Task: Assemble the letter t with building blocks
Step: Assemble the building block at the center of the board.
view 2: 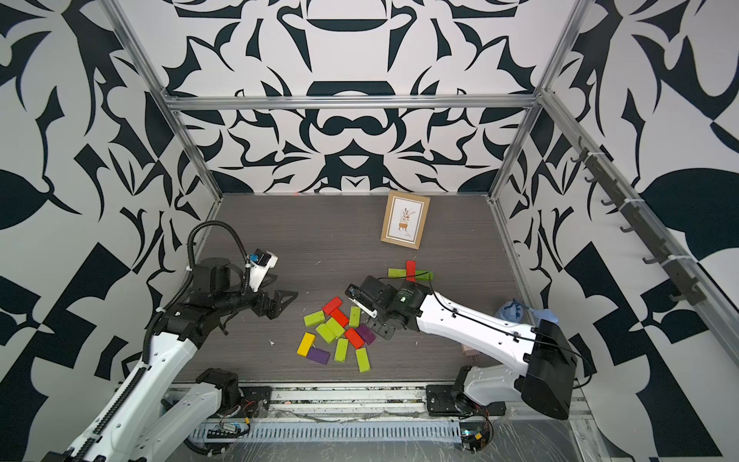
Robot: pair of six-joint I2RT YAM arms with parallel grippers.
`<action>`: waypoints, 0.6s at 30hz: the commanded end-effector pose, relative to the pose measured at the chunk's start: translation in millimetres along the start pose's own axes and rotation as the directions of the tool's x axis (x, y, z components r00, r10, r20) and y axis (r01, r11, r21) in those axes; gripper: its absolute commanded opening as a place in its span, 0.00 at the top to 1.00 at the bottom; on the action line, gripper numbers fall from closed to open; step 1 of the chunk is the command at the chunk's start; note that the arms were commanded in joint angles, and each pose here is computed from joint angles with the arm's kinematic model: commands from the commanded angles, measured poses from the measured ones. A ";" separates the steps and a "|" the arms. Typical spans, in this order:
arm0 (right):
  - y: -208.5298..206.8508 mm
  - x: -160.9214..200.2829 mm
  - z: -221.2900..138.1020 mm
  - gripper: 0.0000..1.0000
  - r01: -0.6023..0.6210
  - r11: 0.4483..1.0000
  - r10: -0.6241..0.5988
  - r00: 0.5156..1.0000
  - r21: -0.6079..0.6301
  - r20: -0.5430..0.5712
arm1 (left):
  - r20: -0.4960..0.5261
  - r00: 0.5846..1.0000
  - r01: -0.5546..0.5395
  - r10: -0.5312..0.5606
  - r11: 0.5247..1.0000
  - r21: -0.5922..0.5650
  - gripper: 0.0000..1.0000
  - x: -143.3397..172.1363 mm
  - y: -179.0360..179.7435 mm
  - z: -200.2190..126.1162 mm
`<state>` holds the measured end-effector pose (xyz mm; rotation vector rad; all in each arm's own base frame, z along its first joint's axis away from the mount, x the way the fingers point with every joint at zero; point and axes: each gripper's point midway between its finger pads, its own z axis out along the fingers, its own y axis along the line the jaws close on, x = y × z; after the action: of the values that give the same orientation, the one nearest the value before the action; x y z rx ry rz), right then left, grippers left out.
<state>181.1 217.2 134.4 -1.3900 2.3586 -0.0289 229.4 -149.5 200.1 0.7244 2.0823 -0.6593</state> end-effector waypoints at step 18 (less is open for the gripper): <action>-78.1 64.3 -25.9 1.00 0.375 0.926 -0.378 0.924 0.043 0.066 | 0.006 1.000 -0.026 0.026 1.000 0.012 0.02 0.7 -5.9 -1.5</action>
<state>211.9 124.2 153.7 -1.6737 2.0725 -0.1318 227.3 -151.6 201.9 0.7362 2.0721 -0.6613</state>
